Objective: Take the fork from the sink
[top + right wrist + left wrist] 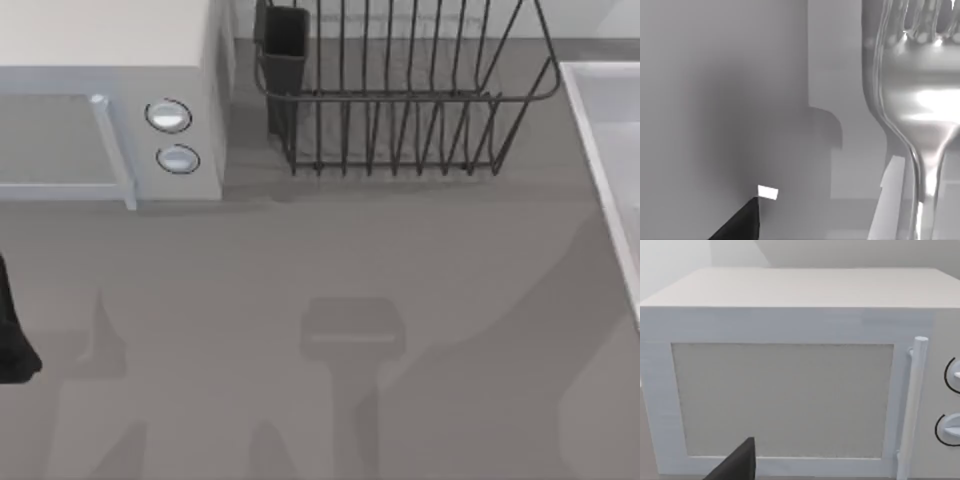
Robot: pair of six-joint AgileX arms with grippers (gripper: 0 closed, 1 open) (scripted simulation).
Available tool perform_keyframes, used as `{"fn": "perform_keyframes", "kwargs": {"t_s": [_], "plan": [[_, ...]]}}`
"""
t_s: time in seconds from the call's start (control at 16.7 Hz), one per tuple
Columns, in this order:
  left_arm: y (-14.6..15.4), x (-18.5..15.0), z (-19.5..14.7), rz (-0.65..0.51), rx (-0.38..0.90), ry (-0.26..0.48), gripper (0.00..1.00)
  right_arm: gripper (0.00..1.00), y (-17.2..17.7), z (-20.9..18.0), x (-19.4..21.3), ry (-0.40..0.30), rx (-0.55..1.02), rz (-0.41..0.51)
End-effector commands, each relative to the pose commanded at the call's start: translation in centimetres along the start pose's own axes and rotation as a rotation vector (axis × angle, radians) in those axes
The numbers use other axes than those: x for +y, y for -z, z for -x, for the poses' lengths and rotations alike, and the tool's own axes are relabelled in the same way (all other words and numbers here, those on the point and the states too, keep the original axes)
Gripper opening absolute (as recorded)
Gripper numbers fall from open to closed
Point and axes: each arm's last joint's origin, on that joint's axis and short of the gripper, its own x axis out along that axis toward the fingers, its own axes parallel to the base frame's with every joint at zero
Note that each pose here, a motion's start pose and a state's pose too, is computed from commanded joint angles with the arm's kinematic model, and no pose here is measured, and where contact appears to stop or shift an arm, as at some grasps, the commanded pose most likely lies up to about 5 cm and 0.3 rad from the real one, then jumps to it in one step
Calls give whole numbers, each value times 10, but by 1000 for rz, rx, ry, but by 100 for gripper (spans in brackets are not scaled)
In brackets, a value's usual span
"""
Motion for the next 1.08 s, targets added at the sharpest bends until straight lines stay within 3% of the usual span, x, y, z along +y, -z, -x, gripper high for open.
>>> {"fn": "perform_keyframes", "kwargs": {"t_s": [0.54,1.02,1.08], "plan": [[0,0,0,0,0,0,100,2,0,0,0,0,0,0],[0,0,0,0,0,0,100,0,0,0,0,0,0,0],[0,0,0,0,0,0,100,0,-6,23,0,0,-47,-8]]}}
